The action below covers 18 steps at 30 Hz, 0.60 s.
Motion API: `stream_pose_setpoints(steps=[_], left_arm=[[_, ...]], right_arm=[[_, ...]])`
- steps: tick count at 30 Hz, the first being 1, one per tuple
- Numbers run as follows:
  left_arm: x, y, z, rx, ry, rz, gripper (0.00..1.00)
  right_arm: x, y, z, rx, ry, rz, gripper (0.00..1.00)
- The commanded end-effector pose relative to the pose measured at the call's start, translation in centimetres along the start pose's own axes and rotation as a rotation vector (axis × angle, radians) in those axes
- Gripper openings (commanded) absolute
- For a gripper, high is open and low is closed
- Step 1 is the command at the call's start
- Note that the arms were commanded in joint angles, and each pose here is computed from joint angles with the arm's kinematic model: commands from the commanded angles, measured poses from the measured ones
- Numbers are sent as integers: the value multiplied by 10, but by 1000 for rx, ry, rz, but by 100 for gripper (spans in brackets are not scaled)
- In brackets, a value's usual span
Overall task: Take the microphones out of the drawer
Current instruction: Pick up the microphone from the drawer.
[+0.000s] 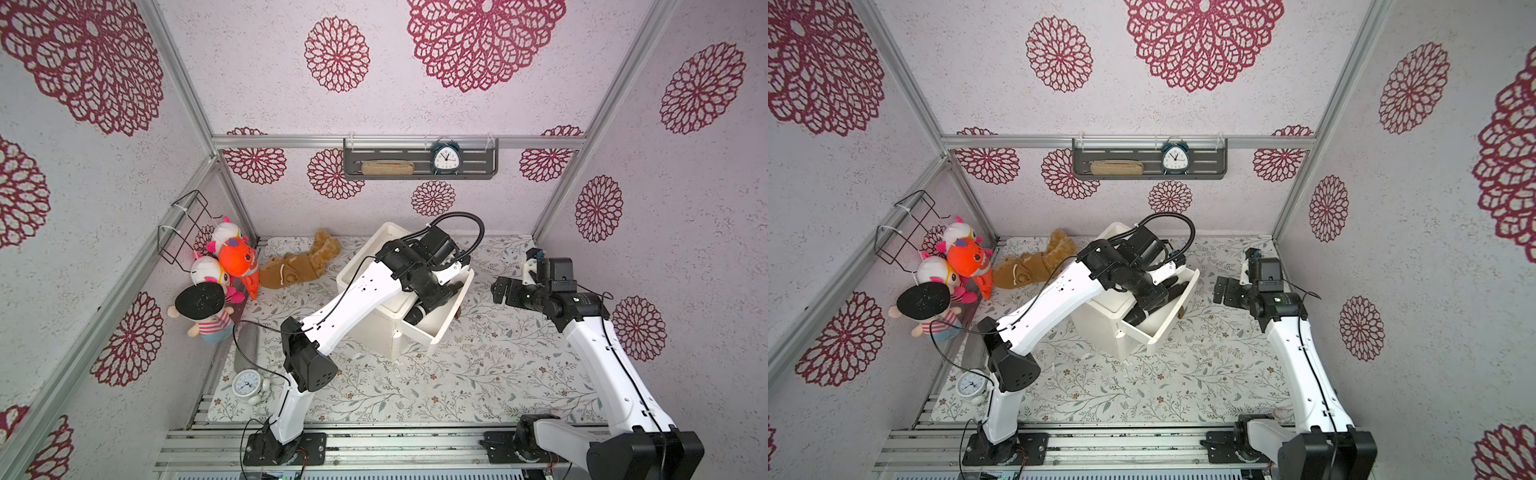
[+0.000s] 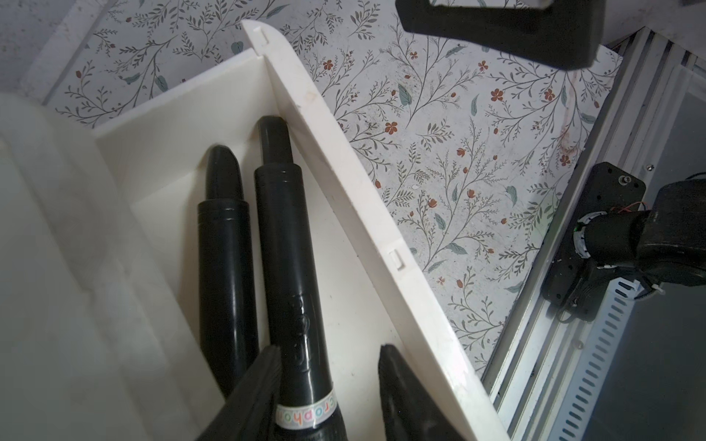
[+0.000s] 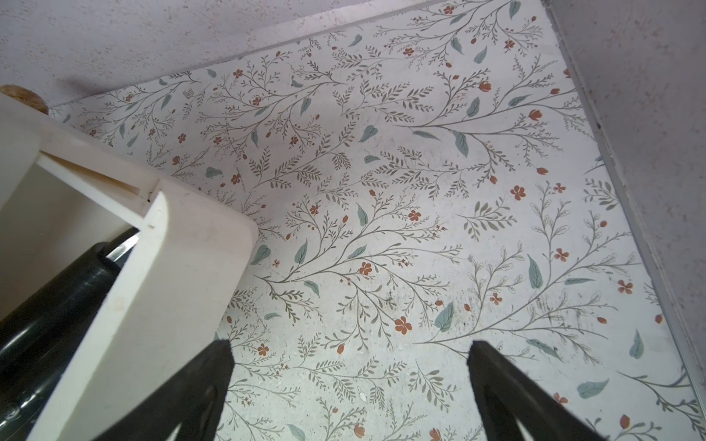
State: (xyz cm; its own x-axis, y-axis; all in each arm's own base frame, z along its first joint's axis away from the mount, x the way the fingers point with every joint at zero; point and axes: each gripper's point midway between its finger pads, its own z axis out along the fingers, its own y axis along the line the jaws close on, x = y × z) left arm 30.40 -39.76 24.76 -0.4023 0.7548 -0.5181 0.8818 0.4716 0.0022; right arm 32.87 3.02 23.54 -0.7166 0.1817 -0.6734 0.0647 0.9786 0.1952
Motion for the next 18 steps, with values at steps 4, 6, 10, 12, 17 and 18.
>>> stream_pose_setpoints(steps=[4, 6, 10, 12, 17, 18], left_arm=[[-3, 4, 19, -41, 17, 24, 48], [-3, 8, 26, -72, 32, 26, 48], [0, 5, 38, -76, 76, 47, 49], [3, 3, 43, -86, 97, 53, 52], [13, -3, 54, -110, 149, 54, 54], [16, -3, 56, -123, 164, 56, 54]], right_arm=[[-10, -1, -9, 5, -52, -4, 99], [-9, -1, -9, 5, -52, -11, 99], [-6, -1, -14, 2, -60, -20, 99], [-4, 0, -15, -8, -58, -30, 99], [-2, 2, -17, -18, -52, -51, 99], [-2, 2, -18, -19, -55, -54, 99]])
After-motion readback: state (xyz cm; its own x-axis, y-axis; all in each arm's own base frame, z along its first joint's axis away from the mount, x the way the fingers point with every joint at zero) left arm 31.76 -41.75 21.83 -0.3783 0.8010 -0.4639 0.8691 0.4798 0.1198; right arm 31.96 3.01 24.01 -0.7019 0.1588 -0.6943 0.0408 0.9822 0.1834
